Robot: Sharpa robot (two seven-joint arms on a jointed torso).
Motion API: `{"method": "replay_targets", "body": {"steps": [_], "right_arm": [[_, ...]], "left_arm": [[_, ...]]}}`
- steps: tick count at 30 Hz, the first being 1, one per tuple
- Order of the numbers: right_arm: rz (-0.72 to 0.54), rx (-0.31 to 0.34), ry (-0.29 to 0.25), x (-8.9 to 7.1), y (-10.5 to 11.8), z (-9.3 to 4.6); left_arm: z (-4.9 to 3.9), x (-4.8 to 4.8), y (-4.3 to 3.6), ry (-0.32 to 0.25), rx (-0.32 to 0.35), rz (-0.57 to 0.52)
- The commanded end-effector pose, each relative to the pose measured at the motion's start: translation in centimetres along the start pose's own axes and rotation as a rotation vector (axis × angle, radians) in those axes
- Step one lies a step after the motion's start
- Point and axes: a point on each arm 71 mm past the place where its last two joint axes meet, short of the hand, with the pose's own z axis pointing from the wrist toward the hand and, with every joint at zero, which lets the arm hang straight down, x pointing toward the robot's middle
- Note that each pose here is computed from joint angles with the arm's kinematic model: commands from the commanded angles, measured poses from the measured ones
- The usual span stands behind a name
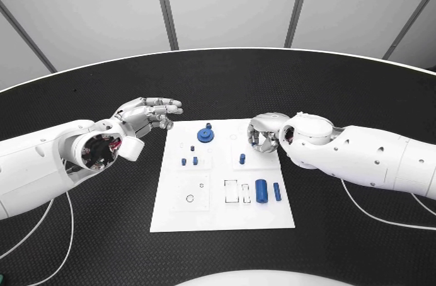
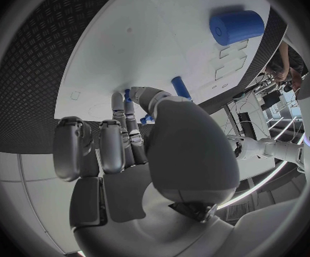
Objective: Assemble the parts on the task board
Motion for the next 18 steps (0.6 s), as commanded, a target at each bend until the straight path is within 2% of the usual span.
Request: {"method": "replay_targets", "body": {"steps": [1,14,18], "right_arm": [[0.000,-0.004,0.006,0.21,0.17,0.06],[0.002,0.001,0.015,0.63,0.39,0.15],[-0.013,0.007,0.002,0.59,0.40,0.13]], "left_arm": [[0.00,0.02,0.01,0.001,-0.001,0.000],[-0.05,-0.03,0.00,-0.002,-0.002,0.000],[-0.04,-0.06,0.01,-0.003,-0.002,0.001]]}}
